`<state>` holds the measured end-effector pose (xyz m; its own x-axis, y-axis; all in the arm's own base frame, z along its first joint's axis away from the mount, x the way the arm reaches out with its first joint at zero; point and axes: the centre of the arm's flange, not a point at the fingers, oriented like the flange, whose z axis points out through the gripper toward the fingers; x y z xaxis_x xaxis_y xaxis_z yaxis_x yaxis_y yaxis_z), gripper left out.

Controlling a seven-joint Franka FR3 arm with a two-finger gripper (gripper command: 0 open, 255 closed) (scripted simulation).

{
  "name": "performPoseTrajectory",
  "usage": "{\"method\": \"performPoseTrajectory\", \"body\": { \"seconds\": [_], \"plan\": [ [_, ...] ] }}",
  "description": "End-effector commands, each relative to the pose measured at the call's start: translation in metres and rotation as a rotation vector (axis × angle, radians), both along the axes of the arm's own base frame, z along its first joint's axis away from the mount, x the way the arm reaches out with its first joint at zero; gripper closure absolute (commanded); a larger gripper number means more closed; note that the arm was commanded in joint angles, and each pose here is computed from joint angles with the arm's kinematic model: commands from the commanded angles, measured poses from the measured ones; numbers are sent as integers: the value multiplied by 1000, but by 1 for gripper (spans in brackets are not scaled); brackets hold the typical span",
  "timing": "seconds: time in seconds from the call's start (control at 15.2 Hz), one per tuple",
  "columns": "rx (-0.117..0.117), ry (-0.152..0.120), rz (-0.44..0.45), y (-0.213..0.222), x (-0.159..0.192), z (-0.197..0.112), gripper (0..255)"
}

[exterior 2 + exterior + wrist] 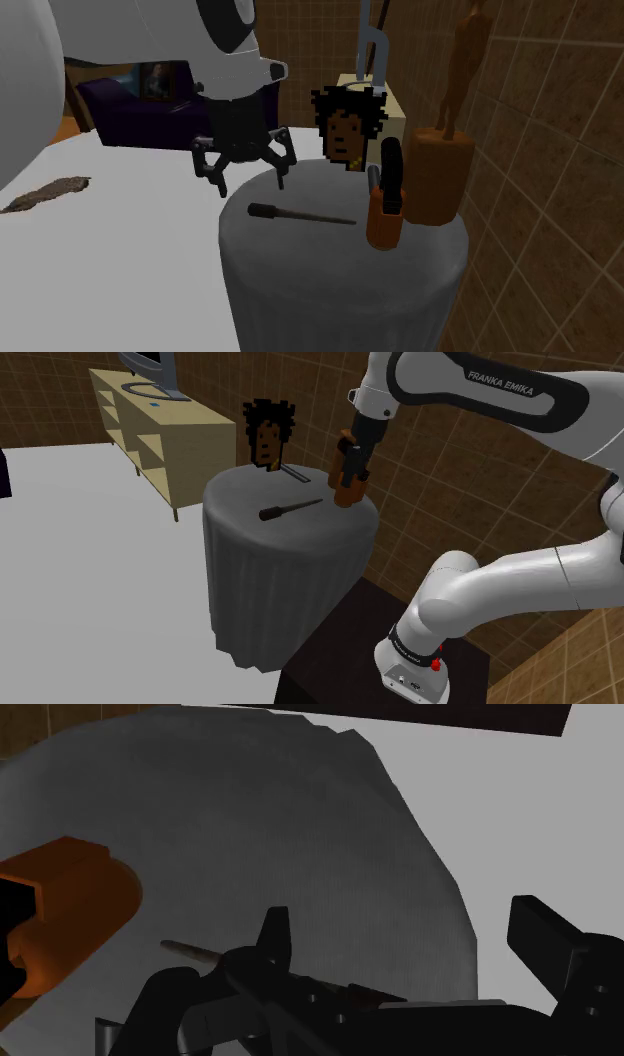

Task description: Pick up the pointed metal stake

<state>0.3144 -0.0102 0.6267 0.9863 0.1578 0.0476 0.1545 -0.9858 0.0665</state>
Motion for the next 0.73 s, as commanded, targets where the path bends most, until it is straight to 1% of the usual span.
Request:
{"method": "performPoseTrajectory", "body": {
  "seconds": [0.0,0.33,0.66],
  "plan": [
    [0,0,0,0,0,0,0],
    [30,14,285,-45,41,-35,0],
    [60,29,569,-77,92,-73,0]
  ]
}}
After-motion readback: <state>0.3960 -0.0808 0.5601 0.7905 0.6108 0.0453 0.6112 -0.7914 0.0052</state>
